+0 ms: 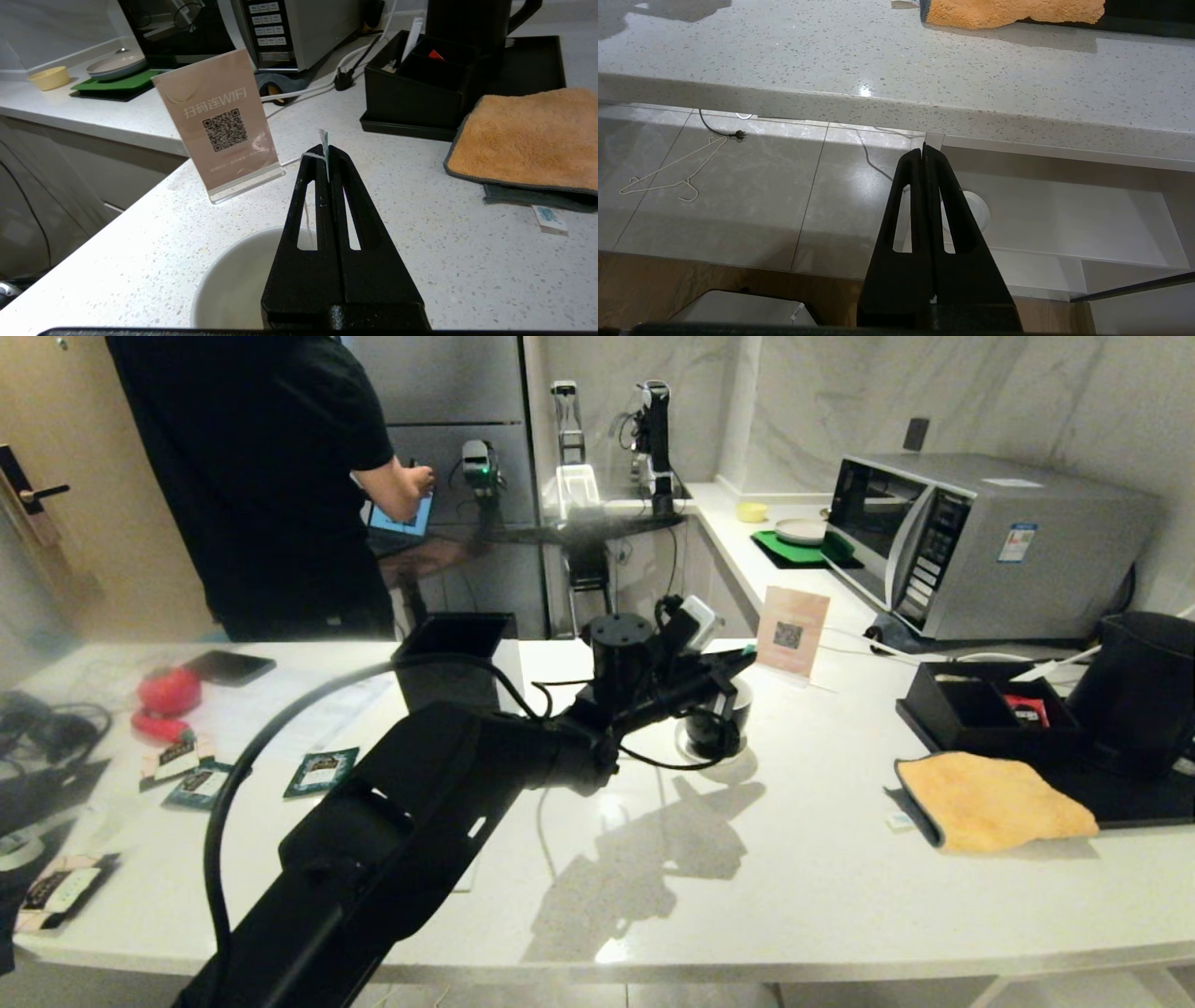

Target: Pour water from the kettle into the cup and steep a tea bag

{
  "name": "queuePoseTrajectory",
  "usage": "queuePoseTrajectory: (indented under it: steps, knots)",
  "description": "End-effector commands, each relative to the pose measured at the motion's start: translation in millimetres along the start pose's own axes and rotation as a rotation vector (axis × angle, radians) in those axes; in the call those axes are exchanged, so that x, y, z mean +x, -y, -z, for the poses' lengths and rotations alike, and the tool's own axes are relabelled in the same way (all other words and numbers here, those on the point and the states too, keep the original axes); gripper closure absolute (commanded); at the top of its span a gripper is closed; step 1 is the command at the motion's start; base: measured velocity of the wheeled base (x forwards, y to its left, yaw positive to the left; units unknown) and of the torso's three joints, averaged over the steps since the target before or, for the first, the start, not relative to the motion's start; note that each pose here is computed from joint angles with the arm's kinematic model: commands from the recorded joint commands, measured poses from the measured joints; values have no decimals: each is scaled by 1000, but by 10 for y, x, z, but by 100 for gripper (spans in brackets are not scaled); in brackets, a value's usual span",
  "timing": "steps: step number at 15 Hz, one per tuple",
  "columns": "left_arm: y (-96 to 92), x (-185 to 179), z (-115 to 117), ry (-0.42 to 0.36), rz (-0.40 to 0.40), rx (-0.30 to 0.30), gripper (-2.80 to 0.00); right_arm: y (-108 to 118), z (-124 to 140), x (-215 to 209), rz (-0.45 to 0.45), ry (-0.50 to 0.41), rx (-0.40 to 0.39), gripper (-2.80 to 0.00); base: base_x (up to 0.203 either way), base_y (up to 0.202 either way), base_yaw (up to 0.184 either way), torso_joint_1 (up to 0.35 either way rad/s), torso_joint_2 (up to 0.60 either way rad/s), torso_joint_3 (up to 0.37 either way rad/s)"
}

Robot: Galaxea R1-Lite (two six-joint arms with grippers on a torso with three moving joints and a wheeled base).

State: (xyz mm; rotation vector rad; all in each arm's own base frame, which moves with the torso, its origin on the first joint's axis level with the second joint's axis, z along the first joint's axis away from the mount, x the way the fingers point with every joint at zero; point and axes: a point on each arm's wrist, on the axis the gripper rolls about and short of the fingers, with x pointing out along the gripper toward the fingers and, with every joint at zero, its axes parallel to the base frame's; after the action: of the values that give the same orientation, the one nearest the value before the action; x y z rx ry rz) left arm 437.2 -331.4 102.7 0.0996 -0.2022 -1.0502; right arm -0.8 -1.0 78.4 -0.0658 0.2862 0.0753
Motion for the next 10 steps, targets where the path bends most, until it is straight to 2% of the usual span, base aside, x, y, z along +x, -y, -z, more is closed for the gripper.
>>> queuePoseTrajectory:
  steps: [1,10]
  knots:
    - [-4,-2,-61,10,-2,5,0,0,0,1,-1,-1,0,0,0,0,0,0,0,0]
    - [-71,-64,-522,53,-21,25,0,0,0,1,-1,-1,-1,0,0,0,0,0,0,0]
